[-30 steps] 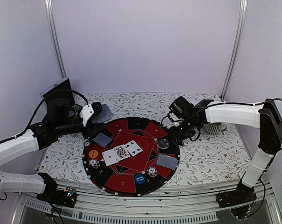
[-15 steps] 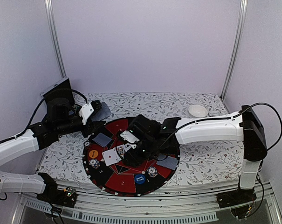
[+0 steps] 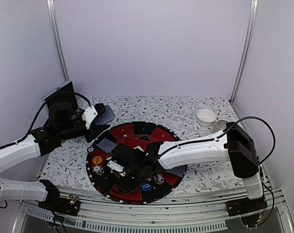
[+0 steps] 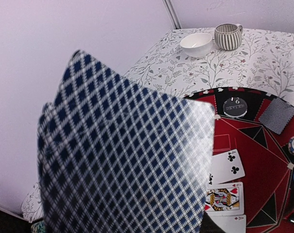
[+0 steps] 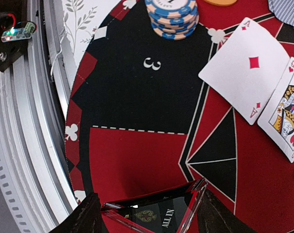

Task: Distribute texas hold em gaming equipment
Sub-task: Place the all-in button in the small blind area.

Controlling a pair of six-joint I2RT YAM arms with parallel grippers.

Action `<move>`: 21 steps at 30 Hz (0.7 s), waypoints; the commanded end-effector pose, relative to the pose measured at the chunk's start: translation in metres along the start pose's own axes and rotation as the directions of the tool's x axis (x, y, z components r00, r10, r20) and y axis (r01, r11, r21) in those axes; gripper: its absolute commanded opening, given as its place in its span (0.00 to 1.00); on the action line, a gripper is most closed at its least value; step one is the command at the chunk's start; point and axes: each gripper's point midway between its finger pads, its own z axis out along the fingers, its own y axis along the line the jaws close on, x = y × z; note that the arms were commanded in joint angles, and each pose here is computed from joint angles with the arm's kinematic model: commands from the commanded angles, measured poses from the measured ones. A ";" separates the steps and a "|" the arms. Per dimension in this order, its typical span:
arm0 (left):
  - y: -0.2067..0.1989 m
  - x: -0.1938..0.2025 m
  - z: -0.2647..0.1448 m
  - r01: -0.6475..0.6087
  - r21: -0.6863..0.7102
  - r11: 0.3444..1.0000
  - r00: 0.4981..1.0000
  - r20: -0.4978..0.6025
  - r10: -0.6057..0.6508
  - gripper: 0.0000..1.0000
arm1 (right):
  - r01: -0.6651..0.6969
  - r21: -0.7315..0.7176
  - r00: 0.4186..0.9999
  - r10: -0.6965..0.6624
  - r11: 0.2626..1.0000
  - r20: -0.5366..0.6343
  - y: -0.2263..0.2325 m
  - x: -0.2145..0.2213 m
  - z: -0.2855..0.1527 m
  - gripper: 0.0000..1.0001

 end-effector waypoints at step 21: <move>0.007 -0.016 -0.003 -0.004 -0.021 1.000 0.999 0.050 0.005 0.42 | 0.107 -0.061 0.985 -0.114 0.992 -0.132 0.042 0.026 0.003 0.51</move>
